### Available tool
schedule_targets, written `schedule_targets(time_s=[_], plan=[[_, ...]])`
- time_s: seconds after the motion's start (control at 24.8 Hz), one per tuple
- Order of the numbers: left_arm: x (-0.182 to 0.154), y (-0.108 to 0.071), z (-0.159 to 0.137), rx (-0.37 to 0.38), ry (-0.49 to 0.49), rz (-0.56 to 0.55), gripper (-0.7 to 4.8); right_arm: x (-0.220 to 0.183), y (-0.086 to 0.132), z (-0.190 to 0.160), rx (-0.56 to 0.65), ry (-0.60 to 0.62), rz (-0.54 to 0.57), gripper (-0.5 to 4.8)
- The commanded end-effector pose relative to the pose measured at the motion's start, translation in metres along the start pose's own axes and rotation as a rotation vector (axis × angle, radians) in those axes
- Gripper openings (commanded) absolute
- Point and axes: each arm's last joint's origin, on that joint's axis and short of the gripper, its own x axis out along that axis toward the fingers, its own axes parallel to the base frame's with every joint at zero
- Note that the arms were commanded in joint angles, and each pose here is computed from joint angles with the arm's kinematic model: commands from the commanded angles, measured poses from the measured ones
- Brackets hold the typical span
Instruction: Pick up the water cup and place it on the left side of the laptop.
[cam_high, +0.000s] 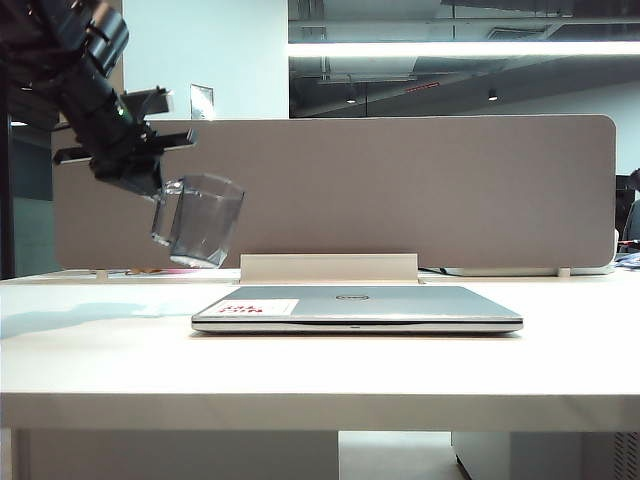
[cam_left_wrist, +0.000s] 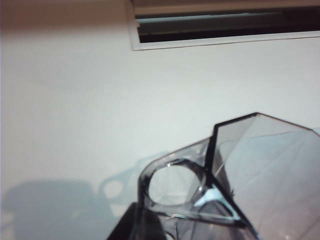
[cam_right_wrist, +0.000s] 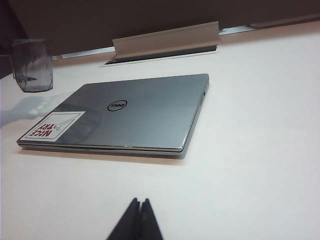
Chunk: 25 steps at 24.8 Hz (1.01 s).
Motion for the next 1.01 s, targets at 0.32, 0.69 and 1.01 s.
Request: schedule_targets(time_s=[0.32,0.69,1.01], plan=[[0.011,0.004,-0.032,-0.001,-0.079,0.082,-0.06,0.0,0.0,0.0,-0.002,-0.008,0.005,-0.01],[0.015,0.005,-0.054,-0.002,-0.055,0.087,-0.06,0.0,0.0,0.0,-0.002,-0.008,0.004,-0.01],[0.015,0.014,-0.06,-0.013,-0.051,0.125,-0.06,0.0,0.0,0.0,-0.002,-0.008,0.005,-0.01]])
